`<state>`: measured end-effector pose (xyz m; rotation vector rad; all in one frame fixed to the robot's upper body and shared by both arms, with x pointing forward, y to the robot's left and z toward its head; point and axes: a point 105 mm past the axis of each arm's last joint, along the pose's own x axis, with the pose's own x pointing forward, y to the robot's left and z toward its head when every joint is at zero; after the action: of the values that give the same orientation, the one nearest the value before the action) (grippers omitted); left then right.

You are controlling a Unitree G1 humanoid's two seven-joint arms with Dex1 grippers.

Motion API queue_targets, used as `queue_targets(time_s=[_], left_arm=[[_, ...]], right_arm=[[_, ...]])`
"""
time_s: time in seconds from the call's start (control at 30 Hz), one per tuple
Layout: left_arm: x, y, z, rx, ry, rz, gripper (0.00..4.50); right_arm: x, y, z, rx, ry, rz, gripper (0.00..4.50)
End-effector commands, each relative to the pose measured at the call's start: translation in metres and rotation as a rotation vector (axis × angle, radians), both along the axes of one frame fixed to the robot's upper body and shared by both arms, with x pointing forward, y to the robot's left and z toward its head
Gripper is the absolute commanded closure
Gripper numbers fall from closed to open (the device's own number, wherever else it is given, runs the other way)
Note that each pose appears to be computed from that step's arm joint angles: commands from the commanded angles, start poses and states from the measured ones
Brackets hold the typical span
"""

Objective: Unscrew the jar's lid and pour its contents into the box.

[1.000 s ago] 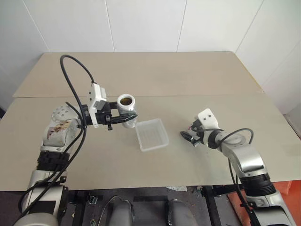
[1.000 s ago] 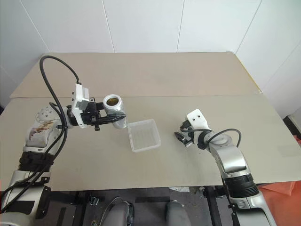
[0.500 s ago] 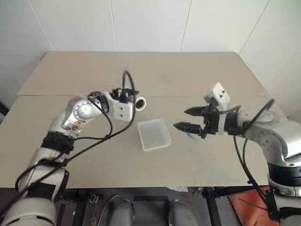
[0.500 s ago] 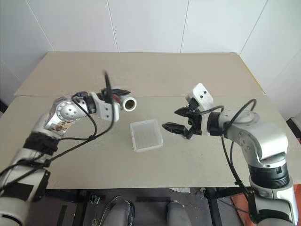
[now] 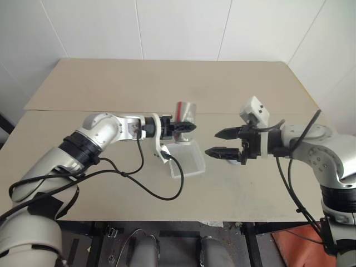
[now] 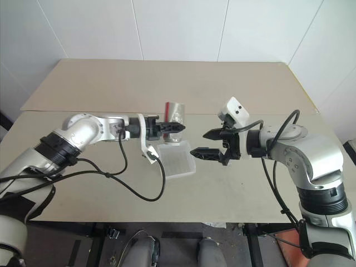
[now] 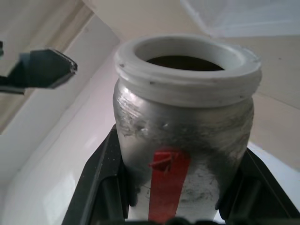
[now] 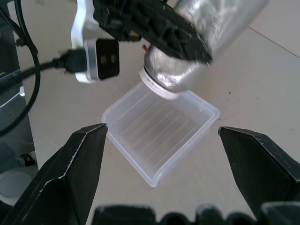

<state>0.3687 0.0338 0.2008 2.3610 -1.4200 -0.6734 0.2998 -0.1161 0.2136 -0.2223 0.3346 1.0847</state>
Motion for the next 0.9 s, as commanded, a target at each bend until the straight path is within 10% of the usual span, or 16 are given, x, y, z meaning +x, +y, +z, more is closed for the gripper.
queue_targets(time_s=[0.03, 0.5, 0.9], left_arm=[[0.002, -0.012, 0.031, -0.059, -0.105, -0.025, 2.59], [0.013, 0.024, 0.02, -0.31, 0.227, 0.176, 2.59], [0.045, 0.101, 0.024, -1.577, 1.483, 0.577, 2.59]], right_arm=[[-0.003, 0.004, 0.019, 0.044, -0.081, 0.02, 0.03], [-0.005, 0.006, 0.022, 0.052, -0.104, 0.018, 0.03], [-0.004, 0.013, 0.027, 0.098, -0.161, 0.024, 0.03]])
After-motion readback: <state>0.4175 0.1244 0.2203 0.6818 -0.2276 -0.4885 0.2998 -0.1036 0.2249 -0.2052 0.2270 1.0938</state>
